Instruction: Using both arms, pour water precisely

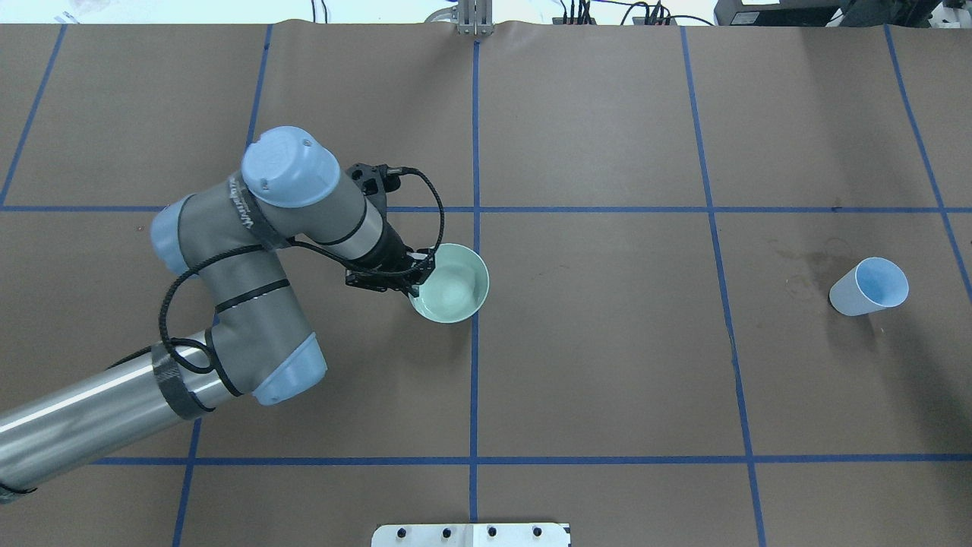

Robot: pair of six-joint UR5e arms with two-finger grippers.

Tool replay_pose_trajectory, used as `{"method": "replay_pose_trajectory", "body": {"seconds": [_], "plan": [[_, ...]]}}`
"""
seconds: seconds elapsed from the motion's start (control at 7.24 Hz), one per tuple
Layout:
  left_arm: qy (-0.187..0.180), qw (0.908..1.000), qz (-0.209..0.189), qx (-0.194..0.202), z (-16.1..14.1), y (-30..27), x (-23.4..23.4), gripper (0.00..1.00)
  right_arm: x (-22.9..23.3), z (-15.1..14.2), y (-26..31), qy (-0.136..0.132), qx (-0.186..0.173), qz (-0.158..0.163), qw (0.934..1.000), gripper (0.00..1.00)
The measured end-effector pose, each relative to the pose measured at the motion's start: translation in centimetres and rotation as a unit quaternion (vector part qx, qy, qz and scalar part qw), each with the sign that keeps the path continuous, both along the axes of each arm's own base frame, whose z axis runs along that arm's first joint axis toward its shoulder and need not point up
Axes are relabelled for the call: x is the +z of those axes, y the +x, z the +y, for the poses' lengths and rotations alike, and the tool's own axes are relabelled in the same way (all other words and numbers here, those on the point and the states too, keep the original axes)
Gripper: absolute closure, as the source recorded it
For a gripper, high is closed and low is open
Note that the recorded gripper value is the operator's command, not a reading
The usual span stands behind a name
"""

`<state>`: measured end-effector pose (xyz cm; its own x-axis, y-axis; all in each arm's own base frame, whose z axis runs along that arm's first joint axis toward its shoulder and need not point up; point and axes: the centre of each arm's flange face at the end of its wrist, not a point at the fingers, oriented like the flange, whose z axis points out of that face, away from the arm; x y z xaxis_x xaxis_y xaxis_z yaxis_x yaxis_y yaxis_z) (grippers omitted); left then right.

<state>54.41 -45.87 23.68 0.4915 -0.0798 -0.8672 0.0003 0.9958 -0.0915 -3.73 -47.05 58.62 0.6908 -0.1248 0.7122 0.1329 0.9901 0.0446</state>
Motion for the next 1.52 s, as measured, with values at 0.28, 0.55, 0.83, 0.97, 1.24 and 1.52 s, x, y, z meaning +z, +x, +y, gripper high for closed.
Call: {"method": "replay_pose_trajectory", "body": {"seconds": [0.28, 0.55, 0.83, 0.97, 1.24, 1.52], "plan": [[0.001, 1.0000, -0.006, 0.002, 0.2, 1.9, -0.9, 1.00, 0.0, -0.1, -0.1, 0.004, -0.001, -0.001, 1.0000, 0.01], [0.002, 1.0000, -0.007, 0.002, 0.2, 2.2, -1.1, 0.71, 0.2, -0.1, -0.2, 0.008, -0.002, -0.002, 1.0000, 0.01], [0.002, 1.0000, -0.007, 0.002, 0.2, 2.4, -1.2, 0.38, 0.5, -0.2, -0.4, 0.021, -0.005, -0.004, 0.9998, 0.01], [0.003, 1.0000, -0.005, 0.003, 0.2, 2.4, -1.3, 0.22, 0.6, -0.3, -0.7, 0.028, -0.007, -0.005, 0.9996, 0.01], [0.011, 0.9999, 0.008, -0.002, -0.3, 1.7, -2.7, 0.08, 0.4, -0.3, -2.2, 0.041, -0.022, -0.009, 0.9989, 0.01], [0.019, 0.9993, 0.024, -0.020, -1.9, -1.1, -4.2, 0.03, -0.6, 0.1, -5.6, 0.103, -0.044, -0.014, 0.9936, 0.01]]}}
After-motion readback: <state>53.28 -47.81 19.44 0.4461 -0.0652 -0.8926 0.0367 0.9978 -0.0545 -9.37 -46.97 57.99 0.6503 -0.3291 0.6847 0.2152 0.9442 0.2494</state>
